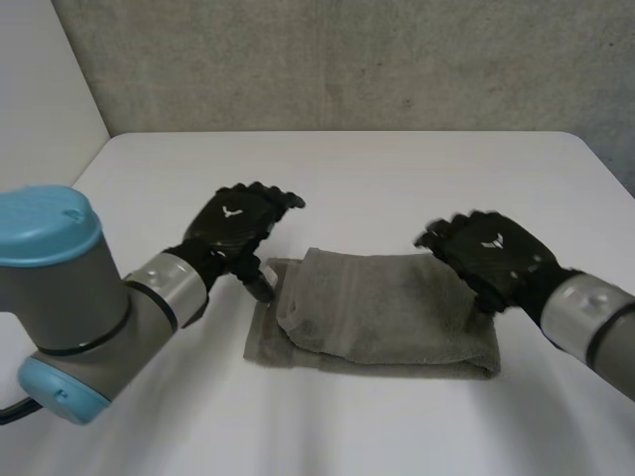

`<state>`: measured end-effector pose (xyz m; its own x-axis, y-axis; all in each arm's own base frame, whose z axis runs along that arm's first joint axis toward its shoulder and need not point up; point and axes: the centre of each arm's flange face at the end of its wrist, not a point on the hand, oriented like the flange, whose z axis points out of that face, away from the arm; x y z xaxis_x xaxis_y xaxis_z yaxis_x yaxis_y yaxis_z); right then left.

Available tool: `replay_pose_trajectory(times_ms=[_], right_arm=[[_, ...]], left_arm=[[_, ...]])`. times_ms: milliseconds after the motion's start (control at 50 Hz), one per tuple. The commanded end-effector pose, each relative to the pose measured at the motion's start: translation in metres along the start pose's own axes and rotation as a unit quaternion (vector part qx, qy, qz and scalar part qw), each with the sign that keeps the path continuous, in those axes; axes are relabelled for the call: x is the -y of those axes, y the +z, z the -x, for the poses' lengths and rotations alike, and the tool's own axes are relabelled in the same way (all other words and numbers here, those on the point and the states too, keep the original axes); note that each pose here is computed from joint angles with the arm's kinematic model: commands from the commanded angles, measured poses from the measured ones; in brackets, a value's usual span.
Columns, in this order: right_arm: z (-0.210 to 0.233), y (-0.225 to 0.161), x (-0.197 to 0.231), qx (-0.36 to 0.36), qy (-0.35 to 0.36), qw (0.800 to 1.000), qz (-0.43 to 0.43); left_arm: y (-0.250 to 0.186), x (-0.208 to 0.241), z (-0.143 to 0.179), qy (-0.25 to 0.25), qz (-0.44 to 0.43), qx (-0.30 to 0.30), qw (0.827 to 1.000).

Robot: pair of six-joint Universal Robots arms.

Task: Fold the towel.

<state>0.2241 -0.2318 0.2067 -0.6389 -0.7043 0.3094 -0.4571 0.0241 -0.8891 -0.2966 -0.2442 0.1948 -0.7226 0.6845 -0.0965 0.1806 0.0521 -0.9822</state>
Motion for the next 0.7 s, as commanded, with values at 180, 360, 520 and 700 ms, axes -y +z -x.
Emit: replay_pose_trajectory(times_ms=[180, 360, 520, 700], right_arm=[[0.0, -0.009, -0.055, 0.01, 0.019, 0.998, 0.051], [0.005, 0.001, -0.072, 0.016, 0.022, 0.998, 0.058], [-0.014, 0.002, -0.063, -0.03, -0.012, 0.998, 0.059], [-0.028, -0.002, -0.032, -0.048, -0.085, 0.994, 0.049]], left_arm=[[0.004, -0.011, -0.005, -0.002, 0.017, 0.008, 1.0], [0.004, -0.011, -0.005, -0.004, 0.017, 0.009, 1.0], [0.003, -0.009, -0.003, -0.005, 0.014, 0.012, 1.0], [0.003, 0.006, 0.006, 0.0, -0.007, 0.025, 1.0]])
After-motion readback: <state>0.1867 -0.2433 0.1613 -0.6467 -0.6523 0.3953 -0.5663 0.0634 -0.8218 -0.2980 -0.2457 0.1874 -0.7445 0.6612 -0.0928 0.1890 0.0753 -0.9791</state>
